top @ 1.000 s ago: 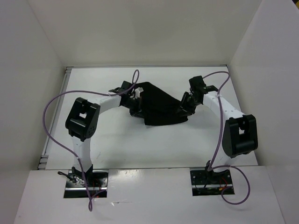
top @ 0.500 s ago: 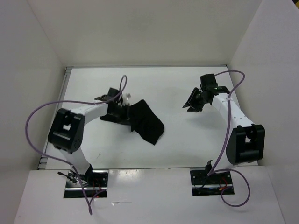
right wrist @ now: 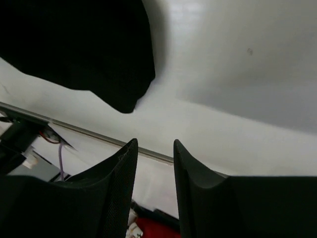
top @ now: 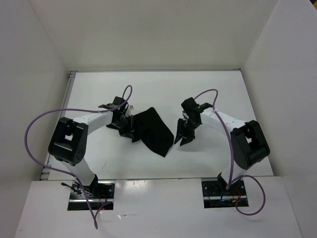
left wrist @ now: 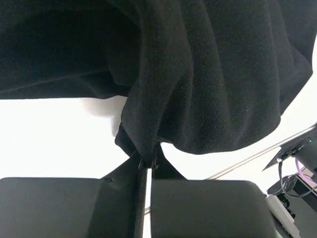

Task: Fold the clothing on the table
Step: Flatten the skirt out

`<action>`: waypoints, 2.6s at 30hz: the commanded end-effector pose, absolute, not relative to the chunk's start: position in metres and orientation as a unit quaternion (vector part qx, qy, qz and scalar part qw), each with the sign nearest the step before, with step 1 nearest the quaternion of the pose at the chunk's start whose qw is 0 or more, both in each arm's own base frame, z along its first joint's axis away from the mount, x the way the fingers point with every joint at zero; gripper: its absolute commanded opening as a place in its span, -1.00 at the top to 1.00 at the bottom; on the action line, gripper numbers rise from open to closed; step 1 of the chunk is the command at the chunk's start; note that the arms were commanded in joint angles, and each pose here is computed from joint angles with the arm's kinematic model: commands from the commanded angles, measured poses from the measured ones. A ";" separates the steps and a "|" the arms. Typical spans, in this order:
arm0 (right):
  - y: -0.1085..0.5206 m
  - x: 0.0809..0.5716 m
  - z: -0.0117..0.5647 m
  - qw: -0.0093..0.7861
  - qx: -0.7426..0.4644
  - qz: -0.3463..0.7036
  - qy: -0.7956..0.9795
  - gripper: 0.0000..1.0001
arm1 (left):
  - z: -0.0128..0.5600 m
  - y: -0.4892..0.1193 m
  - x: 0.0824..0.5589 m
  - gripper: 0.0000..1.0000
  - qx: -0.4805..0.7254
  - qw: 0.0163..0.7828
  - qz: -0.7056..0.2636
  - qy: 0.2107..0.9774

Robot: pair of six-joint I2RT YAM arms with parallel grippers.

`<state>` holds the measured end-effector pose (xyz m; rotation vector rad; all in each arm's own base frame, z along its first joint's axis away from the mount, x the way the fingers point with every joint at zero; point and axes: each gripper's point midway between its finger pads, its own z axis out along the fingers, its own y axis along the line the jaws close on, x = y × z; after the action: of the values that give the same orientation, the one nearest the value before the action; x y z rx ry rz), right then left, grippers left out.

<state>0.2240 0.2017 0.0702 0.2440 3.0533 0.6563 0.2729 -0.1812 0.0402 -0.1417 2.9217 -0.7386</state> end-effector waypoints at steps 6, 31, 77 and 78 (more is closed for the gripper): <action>0.234 0.198 0.044 -0.055 0.074 0.225 0.970 0.19 | 0.051 -0.179 0.278 1.00 -0.047 0.077 -0.243 0.966; 0.288 0.208 0.009 -0.067 0.066 0.232 0.968 0.40 | 0.050 -0.169 0.272 1.00 -0.061 0.077 -0.245 0.964; 0.151 0.442 0.325 0.363 0.077 0.231 0.899 1.00 | 0.334 -0.129 0.473 1.00 -0.009 0.427 -0.314 0.848; 0.153 0.436 0.305 0.343 0.077 0.233 0.907 1.00 | 0.309 -0.132 0.466 1.00 -0.024 0.399 -0.326 0.857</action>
<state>0.4475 0.1699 0.3915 0.1419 2.1106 0.6988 0.4668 -0.1436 0.4073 0.0587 1.9389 -0.8173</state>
